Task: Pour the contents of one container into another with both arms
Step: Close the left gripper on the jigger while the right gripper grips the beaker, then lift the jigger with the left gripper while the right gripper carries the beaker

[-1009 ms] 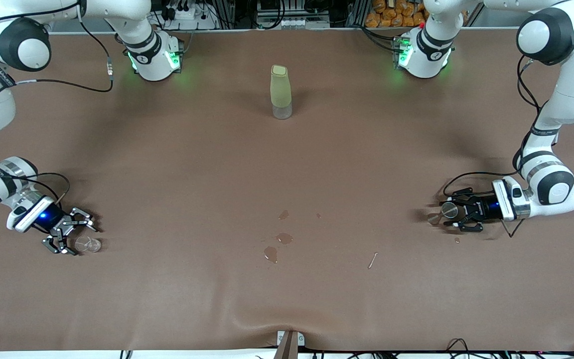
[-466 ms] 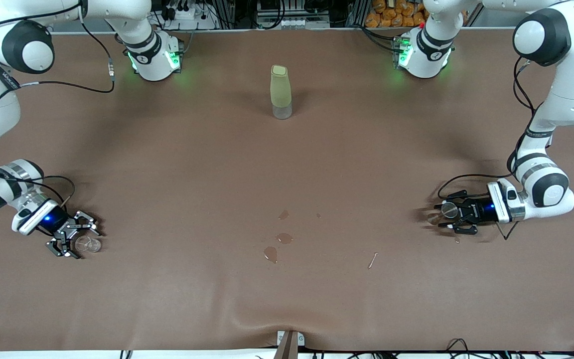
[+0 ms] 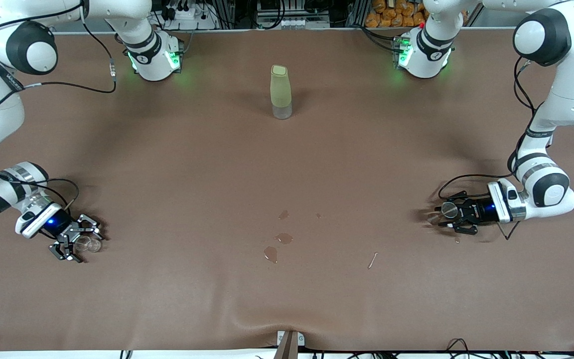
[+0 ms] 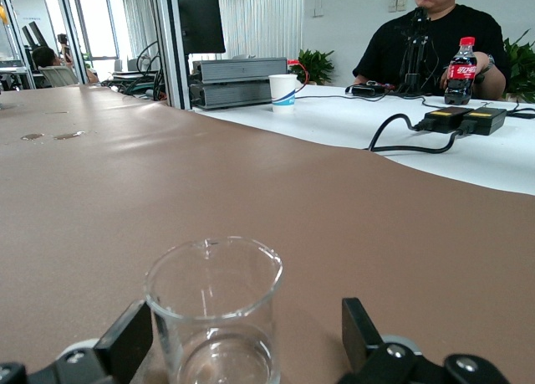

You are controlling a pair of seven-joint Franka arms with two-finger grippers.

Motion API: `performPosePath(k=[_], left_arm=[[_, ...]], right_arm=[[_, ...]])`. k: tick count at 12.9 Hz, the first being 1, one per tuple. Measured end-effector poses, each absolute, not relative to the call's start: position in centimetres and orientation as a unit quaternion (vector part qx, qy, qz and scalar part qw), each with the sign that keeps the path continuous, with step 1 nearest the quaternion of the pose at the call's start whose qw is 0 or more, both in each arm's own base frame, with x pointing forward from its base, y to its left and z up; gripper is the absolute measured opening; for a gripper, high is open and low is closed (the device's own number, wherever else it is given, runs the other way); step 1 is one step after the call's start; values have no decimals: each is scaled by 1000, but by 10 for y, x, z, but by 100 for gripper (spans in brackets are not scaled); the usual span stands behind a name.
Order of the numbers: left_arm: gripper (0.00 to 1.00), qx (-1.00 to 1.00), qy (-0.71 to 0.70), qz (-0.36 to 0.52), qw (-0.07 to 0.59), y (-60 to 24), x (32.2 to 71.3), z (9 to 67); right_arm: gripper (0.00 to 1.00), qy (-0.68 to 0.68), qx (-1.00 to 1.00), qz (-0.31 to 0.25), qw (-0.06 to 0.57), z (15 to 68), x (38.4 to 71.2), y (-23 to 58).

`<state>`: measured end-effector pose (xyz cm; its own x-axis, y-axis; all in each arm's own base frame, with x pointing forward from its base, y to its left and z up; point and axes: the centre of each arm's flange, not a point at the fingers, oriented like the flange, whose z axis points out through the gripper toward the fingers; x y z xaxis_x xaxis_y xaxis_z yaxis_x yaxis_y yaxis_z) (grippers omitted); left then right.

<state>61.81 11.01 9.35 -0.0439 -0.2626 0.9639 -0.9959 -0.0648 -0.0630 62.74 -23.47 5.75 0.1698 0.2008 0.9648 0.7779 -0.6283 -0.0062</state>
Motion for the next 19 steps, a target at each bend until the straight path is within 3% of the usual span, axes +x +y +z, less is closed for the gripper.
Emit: performPosePath(k=[3,6,10,14,15,19], left_arm=[[40,567,-555,462,397,113,618,93],[39,567,-555,462,397,112,618,93],[35,566,-556,462,397,111,618,94],[29,565,-556,462,398,109,618,94],[20,563,-556,462,399,109,618,94],[21,562,-558,462,399,106,620,95]], right_arm=[[100,-339,-719,-546,264,55,626,-234],[97,-330,-720,-549,268,49,627,-228],[52,-329,-717,-552,269,49,631,-221],[12,-332,-716,-553,268,48,631,-220],[11,-332,-716,-553,268,48,631,-220],[11,-341,-710,-556,265,51,636,-216]])
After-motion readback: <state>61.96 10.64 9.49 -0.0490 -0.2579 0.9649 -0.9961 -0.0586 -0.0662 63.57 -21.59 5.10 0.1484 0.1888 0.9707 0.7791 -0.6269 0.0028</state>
